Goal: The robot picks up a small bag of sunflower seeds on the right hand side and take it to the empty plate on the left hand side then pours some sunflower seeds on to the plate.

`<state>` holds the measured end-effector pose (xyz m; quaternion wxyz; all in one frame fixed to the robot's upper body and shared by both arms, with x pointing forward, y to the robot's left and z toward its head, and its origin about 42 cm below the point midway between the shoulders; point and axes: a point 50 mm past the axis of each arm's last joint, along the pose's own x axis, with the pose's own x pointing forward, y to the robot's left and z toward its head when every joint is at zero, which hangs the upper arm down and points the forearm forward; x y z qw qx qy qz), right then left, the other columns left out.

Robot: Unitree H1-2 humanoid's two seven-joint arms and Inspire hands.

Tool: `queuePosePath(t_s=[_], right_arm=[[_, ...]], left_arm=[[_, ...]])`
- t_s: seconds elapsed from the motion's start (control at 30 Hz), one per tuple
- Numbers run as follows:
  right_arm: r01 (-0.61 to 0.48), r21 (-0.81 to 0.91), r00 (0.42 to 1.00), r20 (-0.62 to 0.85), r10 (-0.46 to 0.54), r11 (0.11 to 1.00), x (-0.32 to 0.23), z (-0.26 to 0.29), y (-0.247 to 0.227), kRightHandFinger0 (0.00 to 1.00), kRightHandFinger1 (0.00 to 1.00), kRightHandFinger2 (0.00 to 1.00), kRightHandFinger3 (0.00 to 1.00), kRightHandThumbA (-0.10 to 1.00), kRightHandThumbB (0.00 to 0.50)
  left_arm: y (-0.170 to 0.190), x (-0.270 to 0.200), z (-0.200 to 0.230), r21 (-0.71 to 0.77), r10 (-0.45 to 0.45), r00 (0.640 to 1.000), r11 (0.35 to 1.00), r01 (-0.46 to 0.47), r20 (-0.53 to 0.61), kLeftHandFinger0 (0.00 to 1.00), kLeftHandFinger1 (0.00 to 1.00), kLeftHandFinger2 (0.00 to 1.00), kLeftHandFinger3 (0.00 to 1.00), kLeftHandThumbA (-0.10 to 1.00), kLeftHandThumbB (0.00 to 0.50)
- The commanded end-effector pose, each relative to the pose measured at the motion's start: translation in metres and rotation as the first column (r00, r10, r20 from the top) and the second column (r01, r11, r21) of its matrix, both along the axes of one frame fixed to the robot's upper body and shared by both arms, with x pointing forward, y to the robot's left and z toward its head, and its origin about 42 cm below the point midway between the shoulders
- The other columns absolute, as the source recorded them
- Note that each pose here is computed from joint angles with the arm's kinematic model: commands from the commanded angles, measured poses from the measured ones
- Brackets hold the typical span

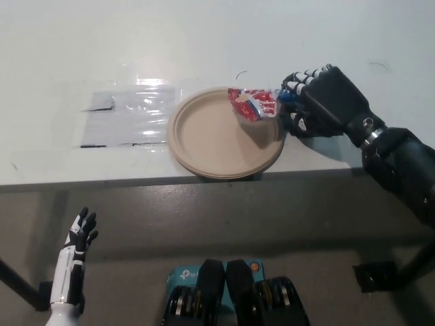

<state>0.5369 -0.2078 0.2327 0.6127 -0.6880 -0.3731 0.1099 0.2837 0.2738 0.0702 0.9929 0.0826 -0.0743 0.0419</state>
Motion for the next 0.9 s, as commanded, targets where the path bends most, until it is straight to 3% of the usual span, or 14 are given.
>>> queuePosePath(t_s=[0.0, 0.07, 0.23, 0.33, 0.4, 0.5, 0.53, 0.67, 0.73, 0.87], right_arm=[[-0.057, -0.033, 0.985, 0.163, 0.062, 0.998, 0.015, 0.055, 0.007, 0.00, 0.05, 0.66, 0.47, -0.10, 0.235], [-0.076, -0.046, 0.979, 0.188, 0.084, 0.996, 0.016, 0.062, 0.007, 0.00, 0.08, 0.61, 0.41, -0.10, 0.240], [-0.085, -0.103, 0.978, 0.182, 0.103, 0.991, 0.020, 0.075, 0.007, 0.00, 0.16, 0.69, 0.44, -0.10, 0.200], [-0.083, -0.140, 0.979, 0.176, 0.107, 0.987, 0.023, 0.081, 0.004, 0.00, 0.18, 0.72, 0.47, -0.10, 0.203], [-0.076, -0.168, 0.978, 0.179, 0.106, 0.983, 0.024, 0.083, 0.004, 0.00, 0.19, 0.73, 0.47, -0.10, 0.235], [-0.080, -0.188, 0.977, 0.180, 0.115, 0.979, 0.024, 0.085, 0.003, 0.00, 0.11, 0.65, 0.34, -0.10, 0.260], [-0.084, -0.187, 0.978, 0.175, 0.117, 0.979, 0.024, 0.086, 0.002, 0.00, 0.06, 0.60, 0.25, -0.10, 0.267], [-0.070, -0.217, 0.980, 0.167, 0.108, 0.974, 0.024, 0.085, 0.000, 0.00, 0.05, 0.61, 0.23, -0.10, 0.278], [-0.060, -0.236, 0.982, 0.163, 0.100, 0.970, 0.025, 0.085, -0.001, 0.00, 0.02, 0.57, 0.18, -0.10, 0.271], [-0.070, -0.279, 0.979, 0.166, 0.120, 0.958, 0.024, 0.084, -0.001, 0.00, 0.00, 0.50, 0.16, -0.10, 0.312]], left_arm=[[0.004, 0.006, 0.011, 0.012, -0.010, 0.998, 1.000, 0.009, 0.059, 1.00, 1.00, 1.00, 1.00, 1.00, 0.298], [0.004, 0.007, 0.012, 0.019, -0.014, 0.998, 1.000, 0.013, 0.064, 1.00, 1.00, 1.00, 1.00, 1.00, 0.291], [0.003, 0.009, 0.013, 0.014, -0.017, 0.997, 1.000, 0.016, 0.070, 1.00, 1.00, 1.00, 1.00, 1.00, 0.301], [0.003, 0.010, 0.015, 0.014, -0.021, 0.997, 1.000, 0.020, 0.071, 1.00, 1.00, 1.00, 1.00, 1.00, 0.300], [0.003, 0.011, 0.016, 0.017, -0.022, 0.997, 1.000, 0.021, 0.072, 1.00, 1.00, 1.00, 1.00, 1.00, 0.301], [0.003, 0.012, 0.017, 0.023, -0.025, 0.997, 0.999, 0.024, 0.074, 1.00, 1.00, 1.00, 1.00, 1.00, 0.303], [0.003, 0.013, 0.017, 0.027, -0.027, 0.997, 0.999, 0.025, 0.074, 1.00, 1.00, 1.00, 1.00, 1.00, 0.305], [0.003, 0.014, 0.018, 0.023, -0.030, 0.997, 0.999, 0.028, 0.076, 1.00, 1.00, 1.00, 1.00, 1.00, 0.319], [0.004, 0.014, 0.018, 0.026, -0.027, 0.997, 0.999, 0.025, 0.077, 1.00, 1.00, 1.00, 1.00, 1.00, 0.316], [0.003, 0.014, 0.017, 0.018, -0.024, 0.997, 1.000, 0.023, 0.071, 1.00, 1.00, 1.00, 1.00, 1.00, 0.313]])
